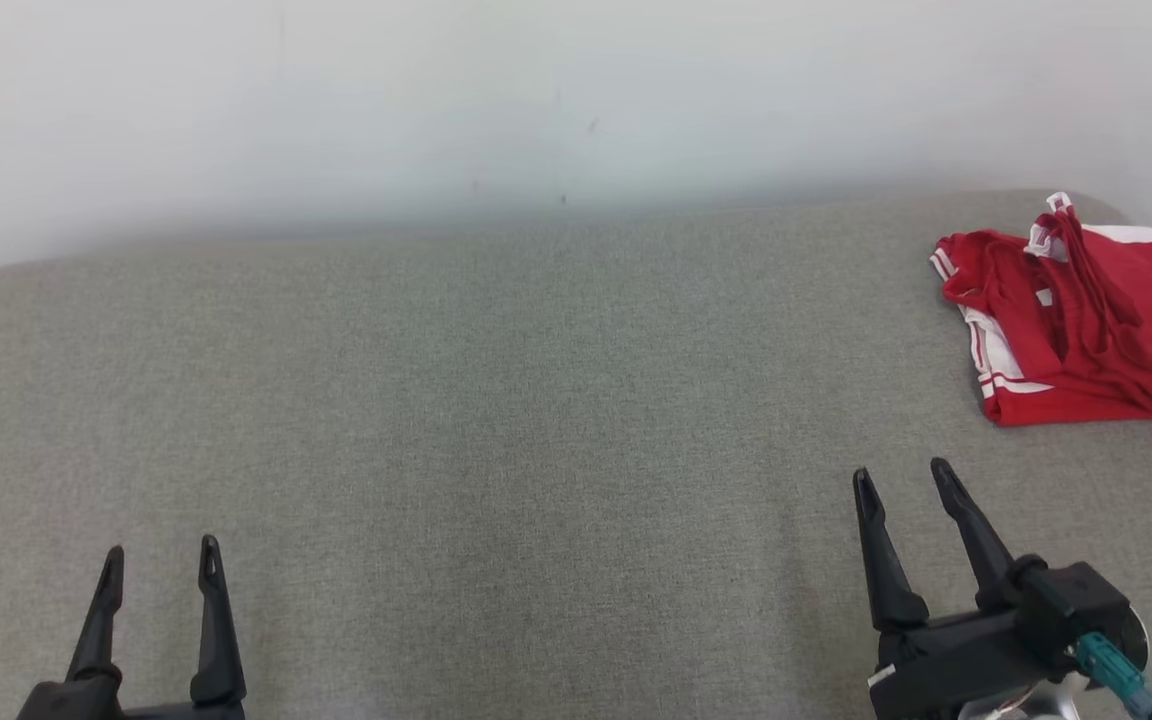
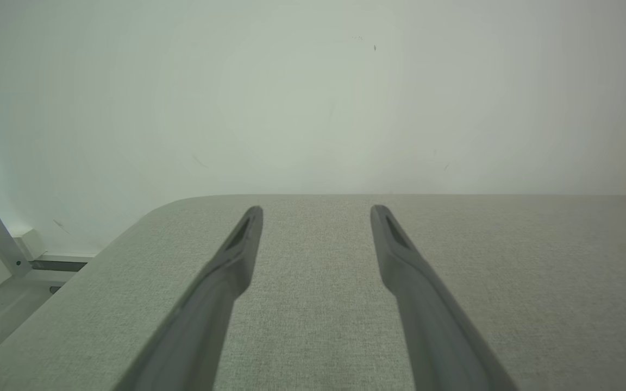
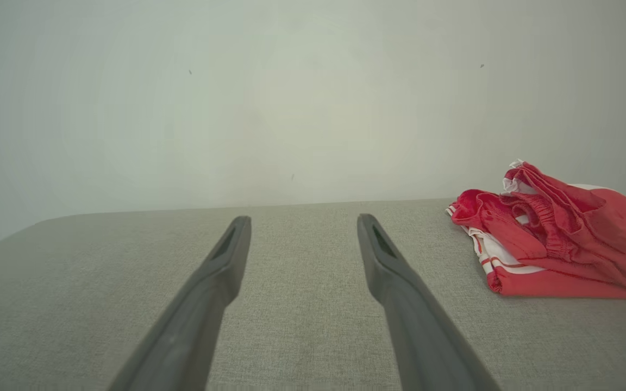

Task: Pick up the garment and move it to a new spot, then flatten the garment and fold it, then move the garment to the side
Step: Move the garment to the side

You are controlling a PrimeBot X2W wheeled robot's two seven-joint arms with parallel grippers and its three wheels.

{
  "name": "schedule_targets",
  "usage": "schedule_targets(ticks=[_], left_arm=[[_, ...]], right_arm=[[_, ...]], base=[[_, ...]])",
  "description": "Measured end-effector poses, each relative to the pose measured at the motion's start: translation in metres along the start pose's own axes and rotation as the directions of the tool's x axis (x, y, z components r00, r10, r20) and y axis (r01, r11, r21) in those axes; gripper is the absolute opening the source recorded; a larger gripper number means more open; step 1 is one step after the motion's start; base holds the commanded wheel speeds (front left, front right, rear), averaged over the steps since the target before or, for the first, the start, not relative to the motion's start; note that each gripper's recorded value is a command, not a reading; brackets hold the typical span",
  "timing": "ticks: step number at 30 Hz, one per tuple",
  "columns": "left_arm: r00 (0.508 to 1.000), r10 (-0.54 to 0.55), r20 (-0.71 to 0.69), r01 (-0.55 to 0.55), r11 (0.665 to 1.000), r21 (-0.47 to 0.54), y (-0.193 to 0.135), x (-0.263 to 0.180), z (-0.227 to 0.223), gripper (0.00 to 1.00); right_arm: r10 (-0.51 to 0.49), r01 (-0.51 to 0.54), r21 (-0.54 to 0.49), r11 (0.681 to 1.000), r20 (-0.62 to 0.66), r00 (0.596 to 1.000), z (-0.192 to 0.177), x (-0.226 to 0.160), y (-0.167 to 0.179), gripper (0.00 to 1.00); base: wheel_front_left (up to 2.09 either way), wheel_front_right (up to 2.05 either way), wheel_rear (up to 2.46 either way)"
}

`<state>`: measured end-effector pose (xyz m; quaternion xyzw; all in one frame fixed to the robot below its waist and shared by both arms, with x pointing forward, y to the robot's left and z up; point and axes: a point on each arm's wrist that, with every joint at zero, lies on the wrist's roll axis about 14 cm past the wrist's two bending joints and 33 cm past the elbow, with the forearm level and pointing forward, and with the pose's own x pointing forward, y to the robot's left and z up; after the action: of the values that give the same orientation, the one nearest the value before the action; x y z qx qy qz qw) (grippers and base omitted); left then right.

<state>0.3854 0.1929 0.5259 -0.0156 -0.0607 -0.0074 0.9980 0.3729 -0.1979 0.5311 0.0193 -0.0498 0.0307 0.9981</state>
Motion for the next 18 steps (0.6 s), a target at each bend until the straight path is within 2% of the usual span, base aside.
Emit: schedule_targets(ticks=[18], left_arm=[[0.998,-0.028,-0.049,0.029,0.999,0.018,-0.003,-0.01,0.002,1.0]], right_arm=[[-0.045,0.045,0.003,0.999,-0.035,0.998,-0.002,-0.015,-0.008,1.0]], base=[[0.0,0.0,0.0]])
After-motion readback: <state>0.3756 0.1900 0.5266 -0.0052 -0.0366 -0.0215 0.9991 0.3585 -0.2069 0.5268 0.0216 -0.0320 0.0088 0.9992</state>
